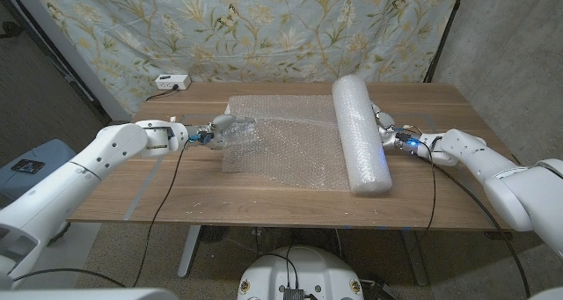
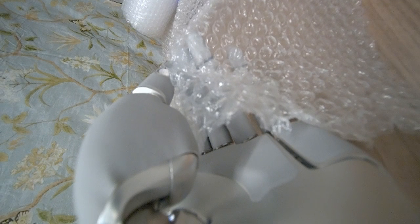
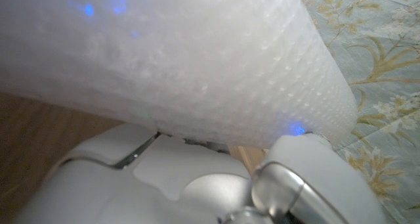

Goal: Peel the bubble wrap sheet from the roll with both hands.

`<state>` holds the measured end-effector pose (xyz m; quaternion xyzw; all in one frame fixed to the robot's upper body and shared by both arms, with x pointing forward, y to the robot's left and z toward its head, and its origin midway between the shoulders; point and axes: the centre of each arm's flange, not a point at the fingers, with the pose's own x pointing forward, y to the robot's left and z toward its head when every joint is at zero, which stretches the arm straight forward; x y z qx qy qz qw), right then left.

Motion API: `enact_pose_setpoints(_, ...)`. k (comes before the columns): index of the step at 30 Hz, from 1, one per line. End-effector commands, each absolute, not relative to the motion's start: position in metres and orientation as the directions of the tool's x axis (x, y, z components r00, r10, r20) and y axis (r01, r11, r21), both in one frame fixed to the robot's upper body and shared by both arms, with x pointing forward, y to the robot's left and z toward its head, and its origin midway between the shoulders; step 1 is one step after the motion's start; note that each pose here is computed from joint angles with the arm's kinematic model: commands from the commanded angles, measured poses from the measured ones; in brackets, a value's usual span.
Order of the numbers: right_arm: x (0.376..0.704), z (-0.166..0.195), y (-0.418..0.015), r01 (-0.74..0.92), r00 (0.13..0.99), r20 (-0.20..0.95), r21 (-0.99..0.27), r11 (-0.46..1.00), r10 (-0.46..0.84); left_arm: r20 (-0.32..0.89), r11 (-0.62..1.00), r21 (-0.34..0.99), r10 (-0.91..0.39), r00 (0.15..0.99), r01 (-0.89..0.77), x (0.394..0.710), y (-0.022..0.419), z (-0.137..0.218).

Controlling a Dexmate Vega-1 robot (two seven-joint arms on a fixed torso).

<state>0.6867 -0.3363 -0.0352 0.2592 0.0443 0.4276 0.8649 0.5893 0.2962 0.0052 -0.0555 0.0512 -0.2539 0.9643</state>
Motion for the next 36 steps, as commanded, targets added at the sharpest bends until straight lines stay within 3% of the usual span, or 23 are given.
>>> enact_pose_setpoints(1, 0.674, -0.032, -0.346, -0.713, 0.646, 0.164, 0.477, 0.513, 0.746, -0.081, 0.871, -0.104, -0.489, 0.868, 0.481, 0.587, 0.302, 0.011)
enact_pose_setpoints(36, 0.652, -0.047, -0.351, -0.659, 0.617, -0.006, 0.544, 0.52, 0.787, -0.074, 0.888, -0.141, -0.45, 0.89, 0.438, 0.552, 0.321, -0.002)
